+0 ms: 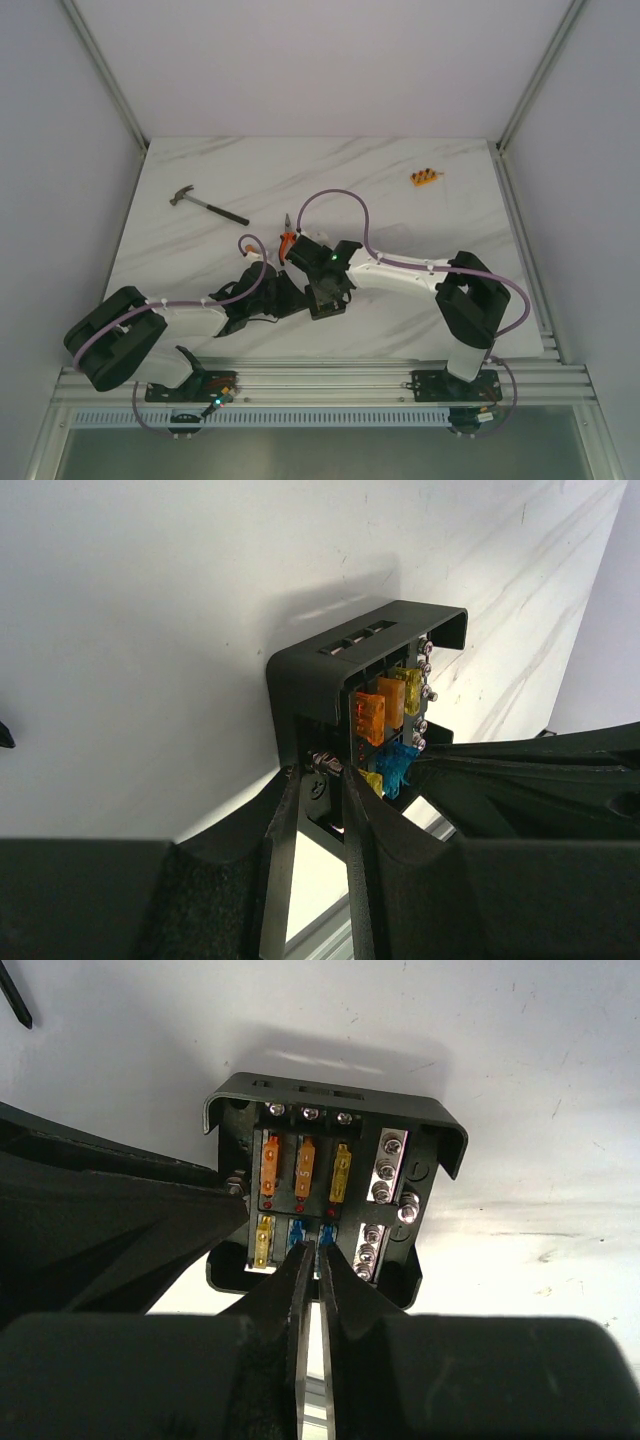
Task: Snap on the fuse box
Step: Install the fuse at the fuse box base.
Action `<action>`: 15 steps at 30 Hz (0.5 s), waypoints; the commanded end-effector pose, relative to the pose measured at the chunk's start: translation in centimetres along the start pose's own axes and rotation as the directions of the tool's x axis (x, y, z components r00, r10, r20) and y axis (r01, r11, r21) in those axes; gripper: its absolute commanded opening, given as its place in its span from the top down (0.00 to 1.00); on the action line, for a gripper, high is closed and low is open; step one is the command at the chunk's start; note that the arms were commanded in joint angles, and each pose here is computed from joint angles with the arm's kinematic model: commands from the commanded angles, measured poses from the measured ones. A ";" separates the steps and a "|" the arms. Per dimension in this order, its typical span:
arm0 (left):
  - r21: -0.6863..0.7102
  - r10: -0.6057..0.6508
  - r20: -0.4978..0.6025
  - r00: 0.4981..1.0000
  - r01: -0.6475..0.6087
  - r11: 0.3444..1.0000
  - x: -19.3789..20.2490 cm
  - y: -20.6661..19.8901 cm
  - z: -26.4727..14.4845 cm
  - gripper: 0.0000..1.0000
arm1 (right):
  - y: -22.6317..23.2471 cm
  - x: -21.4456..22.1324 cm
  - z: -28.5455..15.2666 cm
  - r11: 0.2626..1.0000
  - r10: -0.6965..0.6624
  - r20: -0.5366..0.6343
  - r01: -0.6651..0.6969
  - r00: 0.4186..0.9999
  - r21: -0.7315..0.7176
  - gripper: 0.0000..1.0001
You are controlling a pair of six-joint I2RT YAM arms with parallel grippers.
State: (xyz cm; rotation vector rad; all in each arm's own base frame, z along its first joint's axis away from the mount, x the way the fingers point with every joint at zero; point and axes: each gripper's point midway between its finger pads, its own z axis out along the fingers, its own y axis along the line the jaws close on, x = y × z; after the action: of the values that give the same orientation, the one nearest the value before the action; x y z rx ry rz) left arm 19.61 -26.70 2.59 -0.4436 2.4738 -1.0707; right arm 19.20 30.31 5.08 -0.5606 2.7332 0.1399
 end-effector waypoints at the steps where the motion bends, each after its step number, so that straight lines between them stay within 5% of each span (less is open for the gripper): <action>1: -0.067 -0.007 -0.034 0.999 0.005 0.998 1.0 1.8 0.1 0.68 | -0.9 1.5 1.1 0.999 -0.002 -0.067 0.005 0.998 0.048 0.89; 6: -0.068 -0.008 -0.034 0.999 0.006 0.998 1.0 1.9 0.1 0.68 | -1.9 3.9 2.5 0.996 -0.025 -0.160 0.039 0.987 0.086 1.00; 15: -0.064 -0.007 -0.035 0.999 0.004 0.998 1.0 1.8 0.0 0.68 | -3.9 8.4 5.7 0.984 -0.054 -0.319 0.104 0.946 0.142 1.00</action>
State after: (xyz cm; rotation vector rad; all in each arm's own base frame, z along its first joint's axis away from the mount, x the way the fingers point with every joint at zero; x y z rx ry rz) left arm 19.60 -26.69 2.54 -0.4435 2.4752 -1.0693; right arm 19.23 30.13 4.20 -0.5825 2.7585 0.1085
